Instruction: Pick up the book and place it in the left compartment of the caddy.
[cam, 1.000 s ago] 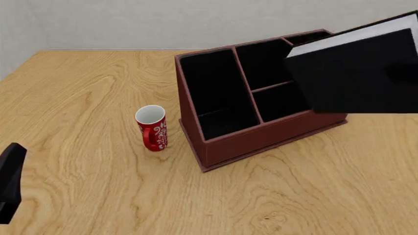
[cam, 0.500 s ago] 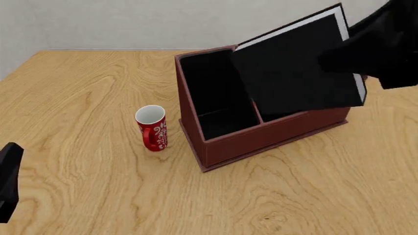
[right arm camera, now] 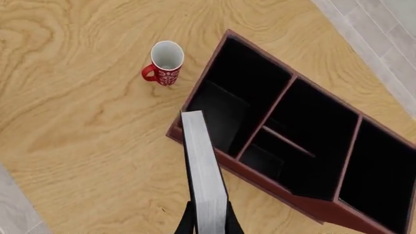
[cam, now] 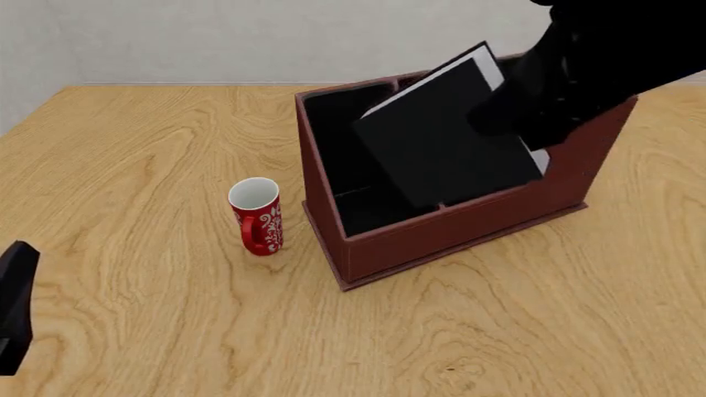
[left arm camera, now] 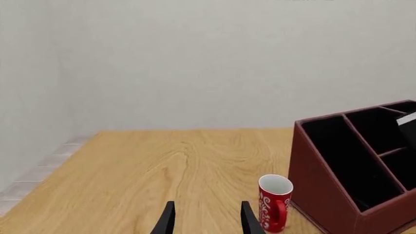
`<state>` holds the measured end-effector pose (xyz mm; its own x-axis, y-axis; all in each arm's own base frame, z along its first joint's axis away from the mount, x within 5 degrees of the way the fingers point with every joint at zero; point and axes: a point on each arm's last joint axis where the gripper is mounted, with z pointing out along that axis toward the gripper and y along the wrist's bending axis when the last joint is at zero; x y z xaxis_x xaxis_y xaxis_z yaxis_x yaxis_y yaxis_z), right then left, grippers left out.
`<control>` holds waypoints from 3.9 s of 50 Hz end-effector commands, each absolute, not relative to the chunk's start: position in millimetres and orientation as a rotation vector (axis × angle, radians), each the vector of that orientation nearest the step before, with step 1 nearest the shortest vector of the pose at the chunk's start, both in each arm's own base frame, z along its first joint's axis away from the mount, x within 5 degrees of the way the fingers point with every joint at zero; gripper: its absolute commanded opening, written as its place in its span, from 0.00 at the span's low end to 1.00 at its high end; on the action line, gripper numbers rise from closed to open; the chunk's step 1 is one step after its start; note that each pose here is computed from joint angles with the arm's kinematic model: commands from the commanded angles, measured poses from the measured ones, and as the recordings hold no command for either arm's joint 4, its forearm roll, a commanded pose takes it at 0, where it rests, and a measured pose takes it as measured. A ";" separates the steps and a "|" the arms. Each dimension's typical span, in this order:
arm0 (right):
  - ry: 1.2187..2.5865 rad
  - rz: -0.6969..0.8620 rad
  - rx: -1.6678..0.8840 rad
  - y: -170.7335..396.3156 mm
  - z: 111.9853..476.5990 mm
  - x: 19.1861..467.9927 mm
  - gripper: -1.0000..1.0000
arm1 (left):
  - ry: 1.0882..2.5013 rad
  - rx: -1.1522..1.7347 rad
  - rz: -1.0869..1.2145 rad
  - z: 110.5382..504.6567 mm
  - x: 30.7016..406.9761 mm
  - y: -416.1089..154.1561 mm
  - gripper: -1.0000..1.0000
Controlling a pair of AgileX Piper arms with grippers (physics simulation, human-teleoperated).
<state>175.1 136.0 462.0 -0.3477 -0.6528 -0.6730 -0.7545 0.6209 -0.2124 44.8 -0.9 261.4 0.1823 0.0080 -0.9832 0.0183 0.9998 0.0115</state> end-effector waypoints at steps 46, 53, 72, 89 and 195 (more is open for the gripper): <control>2.098 0.137 -1.093 136.9 463.7 191.1 0.00 | 1.348 0.088 0.016 266.4 43.3 -2.4 1.00; 2.098 0.137 -1.093 136.9 463.7 191.1 0.00 | 1.348 0.088 0.016 266.4 43.3 -2.4 1.00; 2.093 0.140 -1.086 137.7 466.1 192.2 0.00 | 1.347 0.048 0.002 269.0 42.5 -1.5 1.00; 2.101 0.118 -1.053 136.2 469.6 205.8 0.00 | 1.349 0.038 0.000 266.6 43.4 -1.2 1.00; 2.265 0.145 -0.939 183.1 427.4 294.1 0.00 | 1.368 0.002 0.033 253.5 72.5 1.3 1.00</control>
<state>300.3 184.5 425.9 -0.5375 -0.5674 -0.6238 -0.6413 0.7554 -0.1345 70.9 -0.4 254.9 0.2203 0.0604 -0.9736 -0.0082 0.9982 0.0600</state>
